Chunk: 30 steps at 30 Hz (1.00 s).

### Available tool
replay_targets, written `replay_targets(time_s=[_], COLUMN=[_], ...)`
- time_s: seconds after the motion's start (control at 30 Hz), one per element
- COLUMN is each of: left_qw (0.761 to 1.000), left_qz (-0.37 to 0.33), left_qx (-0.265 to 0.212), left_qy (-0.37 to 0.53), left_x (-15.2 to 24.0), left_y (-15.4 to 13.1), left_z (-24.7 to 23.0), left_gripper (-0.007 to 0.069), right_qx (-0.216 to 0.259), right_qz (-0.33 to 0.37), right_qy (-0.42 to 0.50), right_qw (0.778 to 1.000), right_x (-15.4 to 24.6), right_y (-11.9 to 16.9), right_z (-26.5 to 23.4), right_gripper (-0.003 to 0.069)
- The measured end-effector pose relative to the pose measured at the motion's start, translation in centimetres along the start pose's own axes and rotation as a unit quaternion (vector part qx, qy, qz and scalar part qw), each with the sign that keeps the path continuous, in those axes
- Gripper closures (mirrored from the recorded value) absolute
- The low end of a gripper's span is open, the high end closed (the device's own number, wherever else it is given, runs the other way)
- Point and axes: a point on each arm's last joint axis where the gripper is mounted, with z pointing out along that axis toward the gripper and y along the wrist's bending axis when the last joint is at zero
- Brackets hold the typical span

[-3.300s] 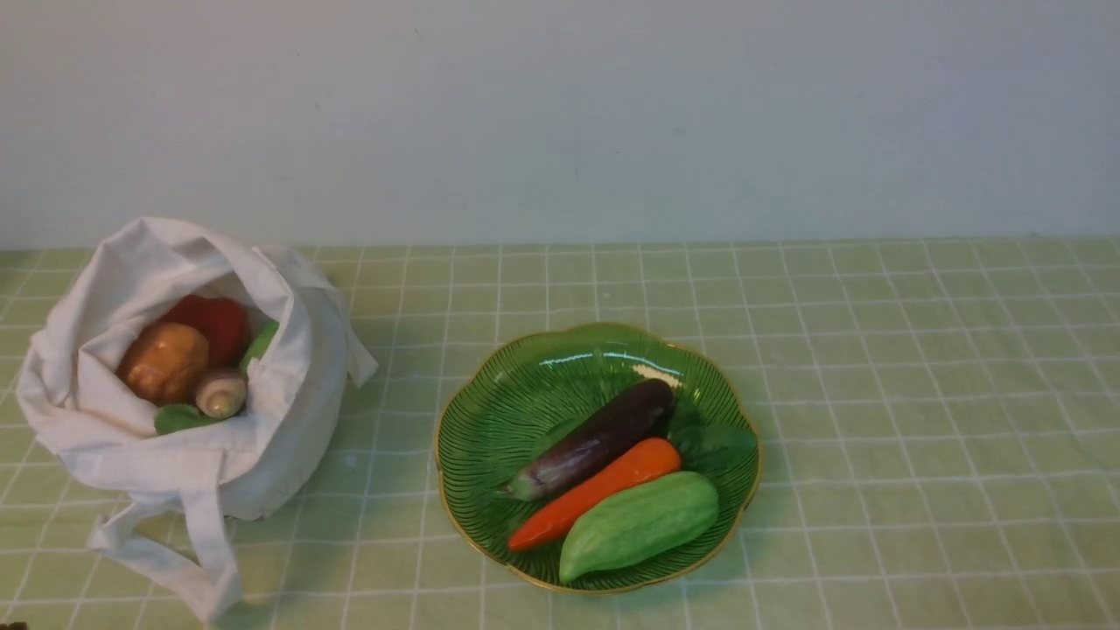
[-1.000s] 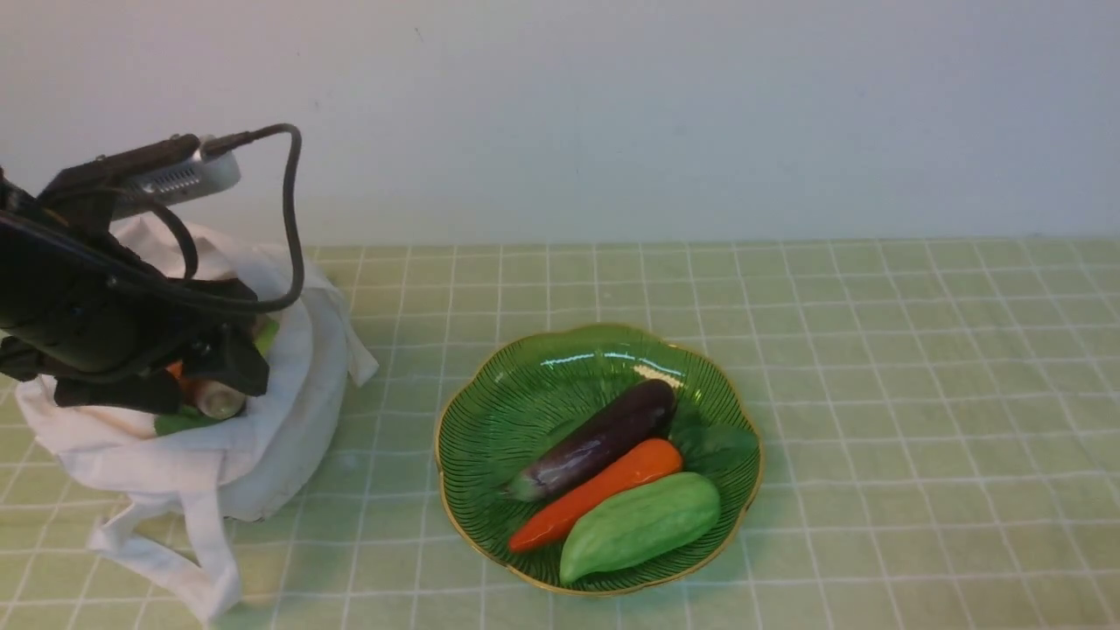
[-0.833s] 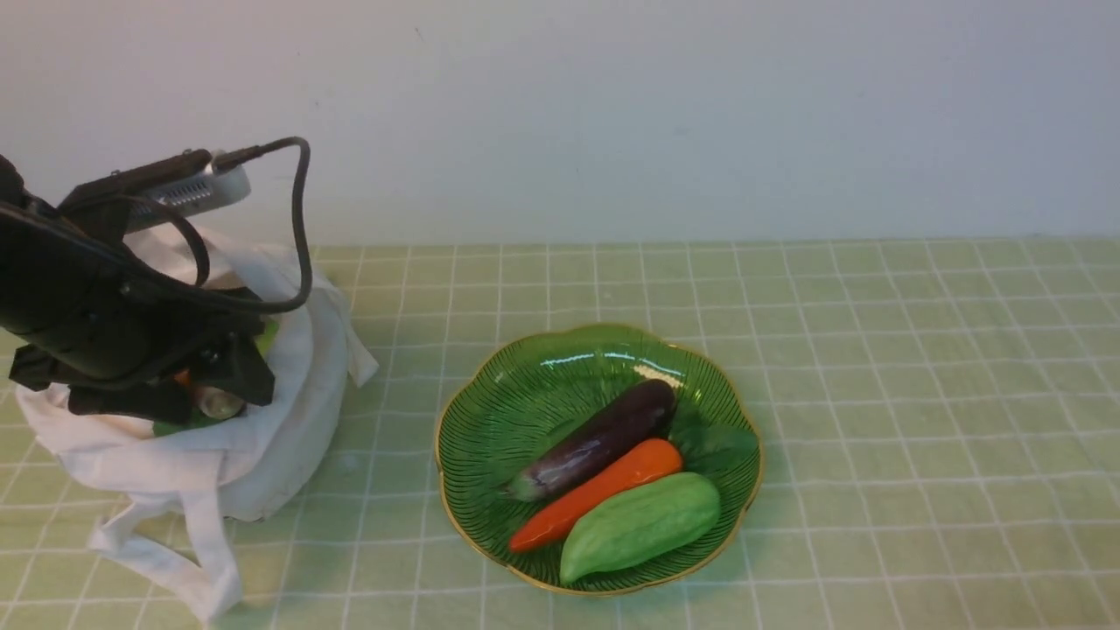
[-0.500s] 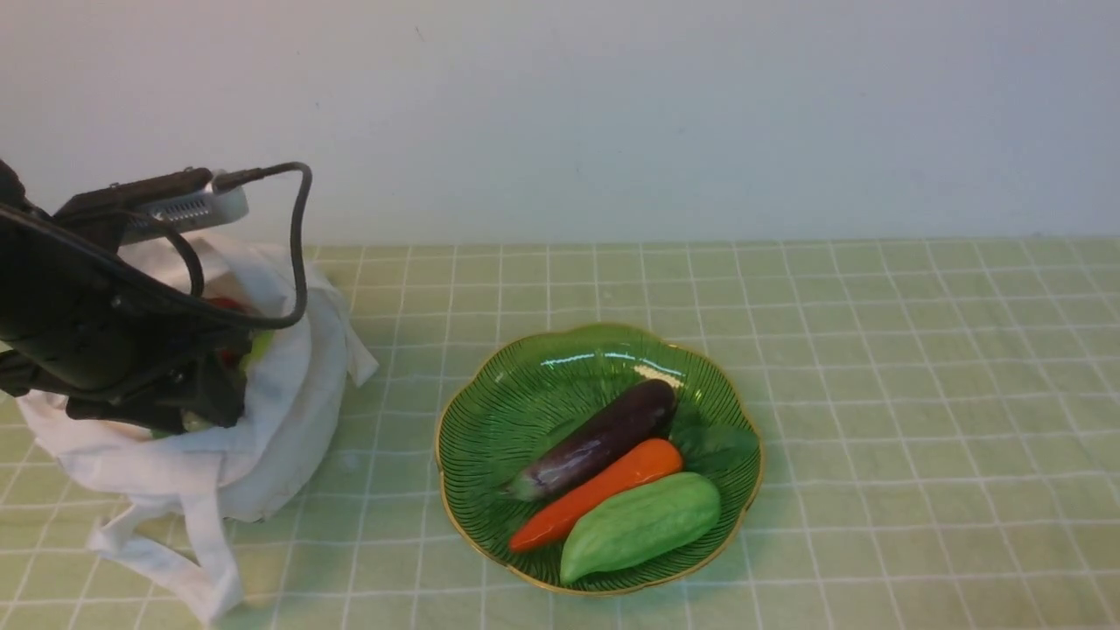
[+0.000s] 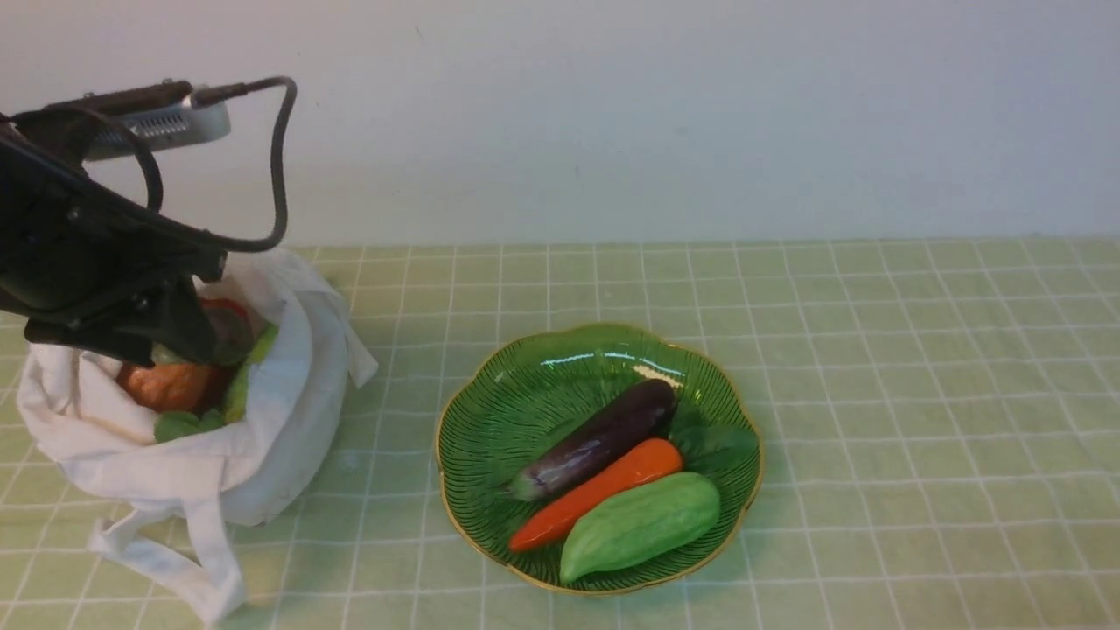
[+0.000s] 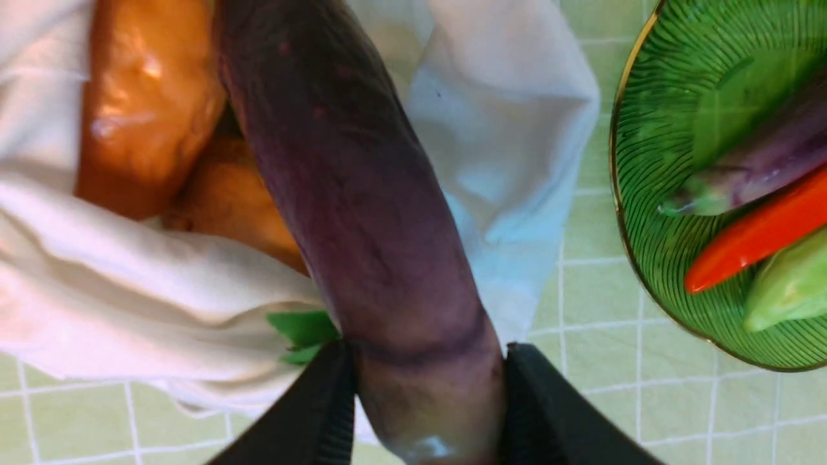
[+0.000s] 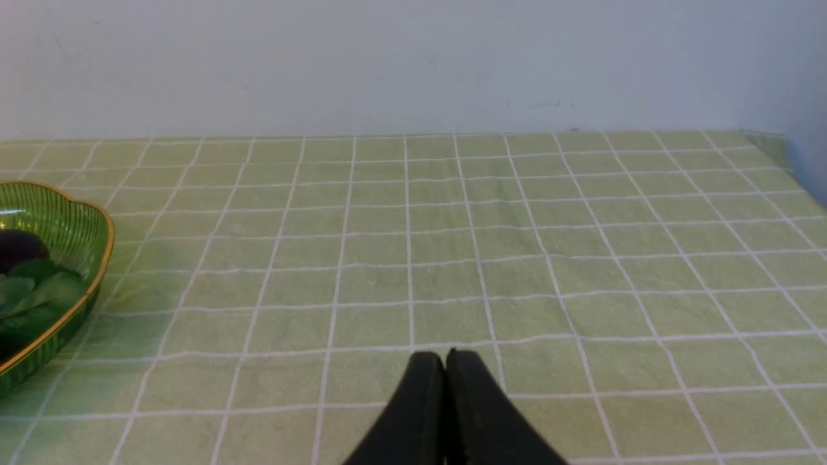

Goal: Take vegetables from bag on green coffee tablecloth place on plate.
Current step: 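Take the eggplant out of the bag and place it in the plate with the left gripper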

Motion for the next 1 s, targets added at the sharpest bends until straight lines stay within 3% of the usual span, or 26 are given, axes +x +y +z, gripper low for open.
replay_targets(time_s=[0.33, 0.53, 0.7, 0.87, 1.0], left_qw=[0.995, 0.989, 0.97, 0.945, 0.935], left_qz=[0.009, 0.027, 0.123, 0.172, 0.208], left_qx=[-0.005, 0.057, 0.177, 0.261, 0.279], left_qy=[-0.102, -0.13, -0.111, -0.094, -0.073], left_x=[4.1, 9.7, 12.6, 12.4, 10.3], left_y=[-1.6, -3.2, -5.5, -7.2, -8.7], left_z=[-7.0, -9.0, -7.0, -4.3, -0.9], left_gripper=[0.0365, 0.0365, 0.0365, 0.0365, 0.0365], right_qx=[0.0, 0.0, 0.0, 0.0, 0.0], right_qz=[0.0, 0.0, 0.0, 0.0, 0.0], right_qy=[0.0, 0.0, 0.0, 0.0, 0.0], right_qw=[1.0, 1.0, 1.0, 1.0, 1.0], right_x=[0.0, 0.0, 0.0, 0.0, 0.0], right_y=[0.0, 0.0, 0.0, 0.0, 0.0], right_z=[0.0, 0.0, 0.0, 0.0, 0.0], right_gripper=[0.0675, 0.0675, 0.0675, 0.0675, 0.0675])
